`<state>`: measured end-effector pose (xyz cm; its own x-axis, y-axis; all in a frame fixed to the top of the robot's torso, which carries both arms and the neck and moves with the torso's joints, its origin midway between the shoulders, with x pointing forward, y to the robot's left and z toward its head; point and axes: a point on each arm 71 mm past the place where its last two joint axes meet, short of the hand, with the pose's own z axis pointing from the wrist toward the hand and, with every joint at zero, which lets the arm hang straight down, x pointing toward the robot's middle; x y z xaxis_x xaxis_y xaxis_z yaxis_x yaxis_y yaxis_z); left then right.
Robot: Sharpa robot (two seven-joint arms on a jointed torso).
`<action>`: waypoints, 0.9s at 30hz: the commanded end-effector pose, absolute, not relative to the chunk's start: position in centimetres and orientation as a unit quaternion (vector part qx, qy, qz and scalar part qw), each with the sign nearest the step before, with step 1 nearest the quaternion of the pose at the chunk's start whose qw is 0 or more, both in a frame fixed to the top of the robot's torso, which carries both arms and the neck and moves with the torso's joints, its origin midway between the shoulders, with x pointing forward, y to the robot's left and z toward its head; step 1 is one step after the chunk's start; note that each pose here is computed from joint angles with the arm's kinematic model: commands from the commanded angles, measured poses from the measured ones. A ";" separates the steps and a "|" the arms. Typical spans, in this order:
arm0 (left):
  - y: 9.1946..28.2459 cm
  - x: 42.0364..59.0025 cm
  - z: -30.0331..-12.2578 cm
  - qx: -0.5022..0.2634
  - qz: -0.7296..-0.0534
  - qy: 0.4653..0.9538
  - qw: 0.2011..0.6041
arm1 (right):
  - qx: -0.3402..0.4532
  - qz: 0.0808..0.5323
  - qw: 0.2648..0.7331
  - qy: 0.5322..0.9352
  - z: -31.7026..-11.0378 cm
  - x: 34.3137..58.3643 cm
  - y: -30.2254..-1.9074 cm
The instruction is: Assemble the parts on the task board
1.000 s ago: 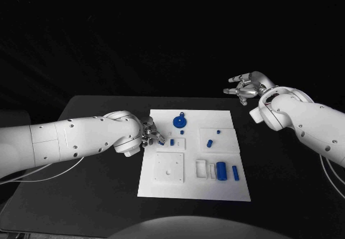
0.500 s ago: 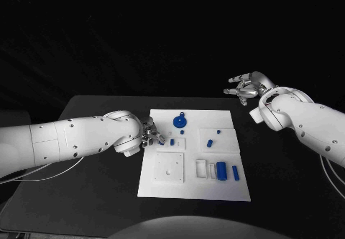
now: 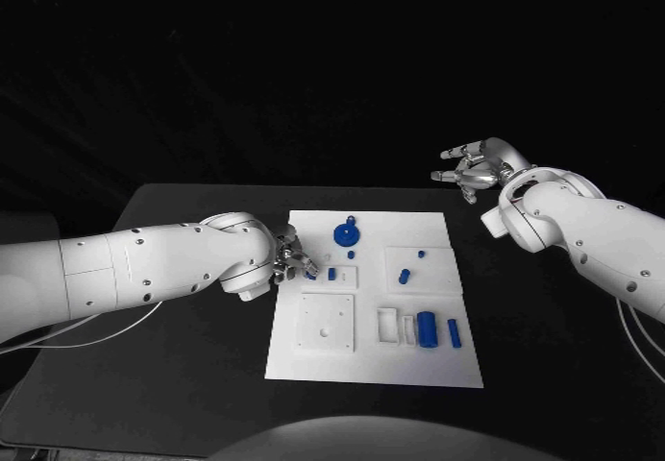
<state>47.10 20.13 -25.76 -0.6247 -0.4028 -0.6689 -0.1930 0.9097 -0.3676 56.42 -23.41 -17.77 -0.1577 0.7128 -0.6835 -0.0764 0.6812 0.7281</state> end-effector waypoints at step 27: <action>18.7 47.0 -26.2 -0.132 -0.131 0.904 0.386 | 0.223 0.330 0.604 0.690 -17.8 56.4 -23.1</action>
